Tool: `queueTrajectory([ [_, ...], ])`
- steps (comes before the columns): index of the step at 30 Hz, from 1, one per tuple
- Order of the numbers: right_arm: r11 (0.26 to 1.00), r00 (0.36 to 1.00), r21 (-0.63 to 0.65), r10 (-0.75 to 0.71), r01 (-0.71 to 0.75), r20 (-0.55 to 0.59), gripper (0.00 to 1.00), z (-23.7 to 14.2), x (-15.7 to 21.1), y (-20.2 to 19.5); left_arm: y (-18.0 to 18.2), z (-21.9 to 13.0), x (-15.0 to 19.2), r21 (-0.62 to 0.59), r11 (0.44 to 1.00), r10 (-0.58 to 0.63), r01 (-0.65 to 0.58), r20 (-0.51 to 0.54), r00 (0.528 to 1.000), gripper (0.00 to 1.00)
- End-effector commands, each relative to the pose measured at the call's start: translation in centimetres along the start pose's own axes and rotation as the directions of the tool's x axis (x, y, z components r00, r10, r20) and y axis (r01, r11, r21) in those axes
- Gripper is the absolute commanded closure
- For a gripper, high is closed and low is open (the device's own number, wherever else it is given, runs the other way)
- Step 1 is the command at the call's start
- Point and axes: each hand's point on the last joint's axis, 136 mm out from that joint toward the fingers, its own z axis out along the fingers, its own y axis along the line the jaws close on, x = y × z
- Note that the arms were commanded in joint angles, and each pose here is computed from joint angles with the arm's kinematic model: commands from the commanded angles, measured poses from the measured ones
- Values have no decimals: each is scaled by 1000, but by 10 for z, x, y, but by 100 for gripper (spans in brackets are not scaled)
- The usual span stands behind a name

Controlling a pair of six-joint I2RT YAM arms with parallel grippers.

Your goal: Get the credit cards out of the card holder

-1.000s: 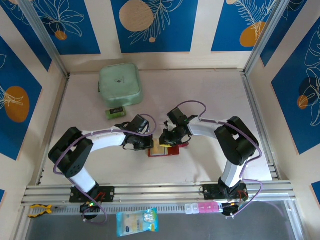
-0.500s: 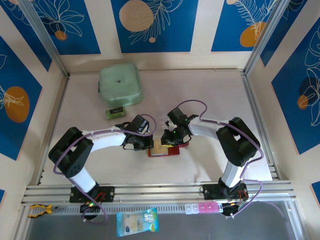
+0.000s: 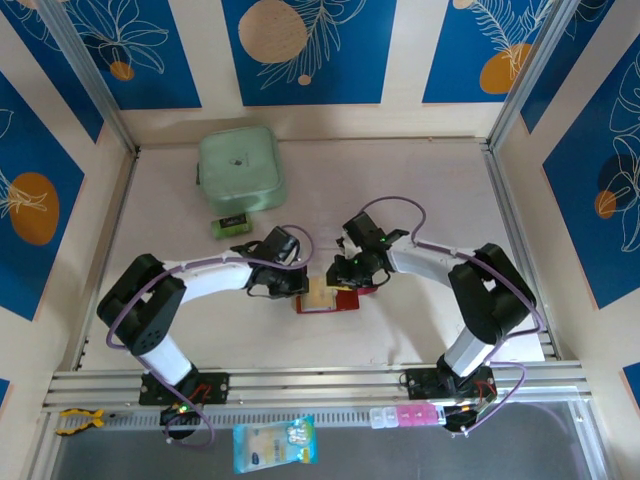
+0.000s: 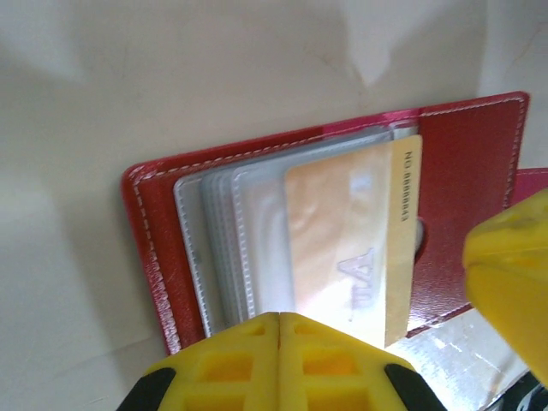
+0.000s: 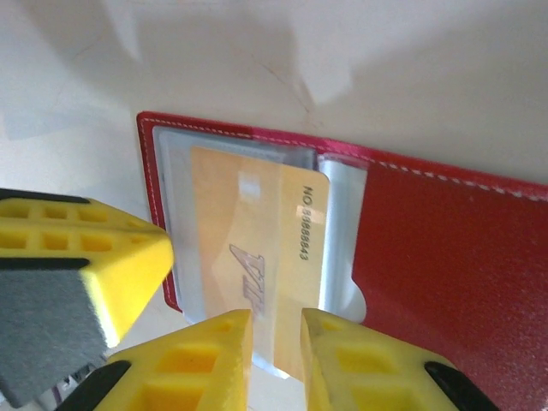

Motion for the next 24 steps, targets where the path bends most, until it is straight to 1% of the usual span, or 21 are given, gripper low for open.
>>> queueTrajectory([
  [1,995,1000,-96,-14,12,-16,77,-5,5,7,-17,-4,1,25,999,45,-45,-10,999,100],
  [5,988,999,-153,-4,-3,-43,80,-1,7,8,-17,2,4,19,998,52,-52,-30,998,100],
  [12,989,998,-143,32,-40,-58,81,7,8,-3,-5,17,11,-6,999,40,-40,-55,998,100],
  [18,988,995,-139,57,-67,-77,82,13,9,-11,4,16,13,-45,998,35,-37,-61,998,100],
  [24,985,992,-150,71,-86,-102,82,20,12,-14,7,18,15,-55,998,28,-31,-66,997,100],
])
